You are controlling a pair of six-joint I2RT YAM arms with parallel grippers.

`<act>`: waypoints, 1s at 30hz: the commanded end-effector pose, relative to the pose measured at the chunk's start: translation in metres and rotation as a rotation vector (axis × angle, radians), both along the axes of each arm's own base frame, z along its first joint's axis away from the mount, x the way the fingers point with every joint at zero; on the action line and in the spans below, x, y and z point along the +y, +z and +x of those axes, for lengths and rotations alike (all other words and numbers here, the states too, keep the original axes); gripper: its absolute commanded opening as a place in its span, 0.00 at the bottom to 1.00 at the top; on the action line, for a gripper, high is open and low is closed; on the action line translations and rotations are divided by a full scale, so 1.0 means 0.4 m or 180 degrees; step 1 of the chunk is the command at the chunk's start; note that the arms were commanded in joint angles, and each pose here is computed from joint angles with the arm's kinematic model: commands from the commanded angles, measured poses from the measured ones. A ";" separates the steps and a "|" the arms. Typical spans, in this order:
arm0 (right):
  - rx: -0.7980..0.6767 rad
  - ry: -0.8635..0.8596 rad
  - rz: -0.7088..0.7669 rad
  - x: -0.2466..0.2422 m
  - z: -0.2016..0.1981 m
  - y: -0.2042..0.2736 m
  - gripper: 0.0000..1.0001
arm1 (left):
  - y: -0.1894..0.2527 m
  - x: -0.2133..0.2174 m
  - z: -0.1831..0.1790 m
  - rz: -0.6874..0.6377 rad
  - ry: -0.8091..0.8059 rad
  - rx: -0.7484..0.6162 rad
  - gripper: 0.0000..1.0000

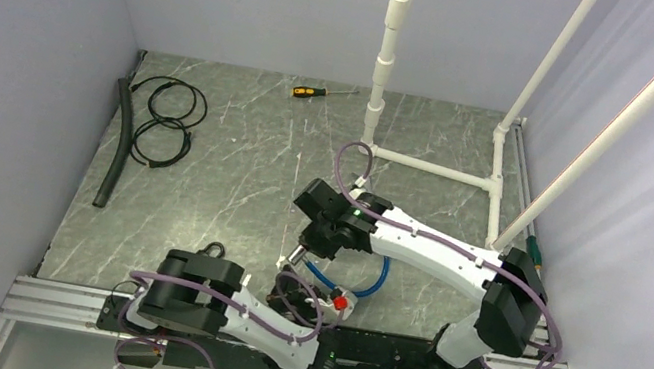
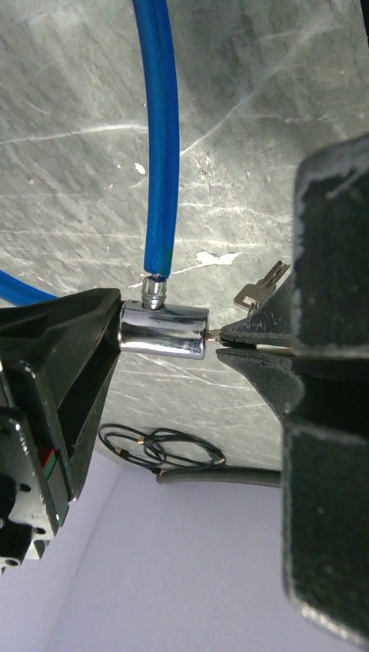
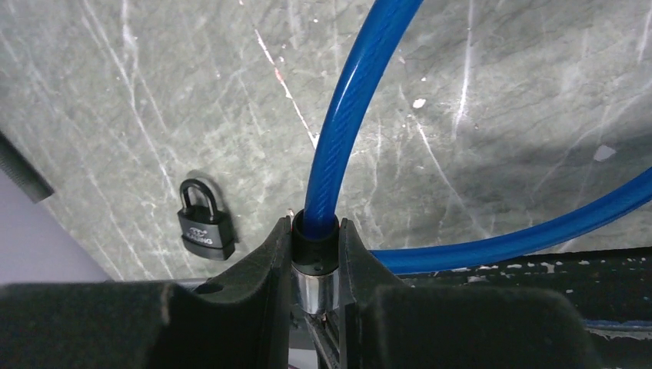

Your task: Unlock with the key

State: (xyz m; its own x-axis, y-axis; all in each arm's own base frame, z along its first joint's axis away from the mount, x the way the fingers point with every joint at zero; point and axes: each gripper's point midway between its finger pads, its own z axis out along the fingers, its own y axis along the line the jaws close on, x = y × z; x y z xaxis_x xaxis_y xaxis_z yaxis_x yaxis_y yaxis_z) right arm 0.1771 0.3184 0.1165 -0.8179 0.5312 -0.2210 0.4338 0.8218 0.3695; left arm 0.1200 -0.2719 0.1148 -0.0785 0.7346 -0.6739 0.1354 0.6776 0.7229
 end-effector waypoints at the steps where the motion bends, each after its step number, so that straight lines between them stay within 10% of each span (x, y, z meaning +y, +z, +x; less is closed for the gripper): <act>1: 0.0046 0.0078 0.0151 0.016 -0.026 0.036 0.00 | 0.078 0.040 0.013 0.0362 -0.0040 -0.0126 0.06; 7: 0.0048 0.0072 0.0077 0.020 -0.019 0.004 0.00 | 0.043 0.057 -0.010 0.0856 0.0004 0.0181 0.66; 11: 0.0042 0.0058 -0.0033 0.018 -0.010 -0.018 0.00 | -0.047 -0.018 -0.051 0.0940 -0.0511 0.1006 0.87; 22: -0.0037 0.0072 -0.0075 0.016 0.002 -0.059 0.00 | -0.071 -0.039 -0.115 -0.0012 -0.1301 0.2139 0.89; 30: -0.0181 0.0159 0.0061 0.020 0.008 -0.053 0.00 | 0.093 -0.011 -0.128 -0.1714 -0.1866 0.2313 0.93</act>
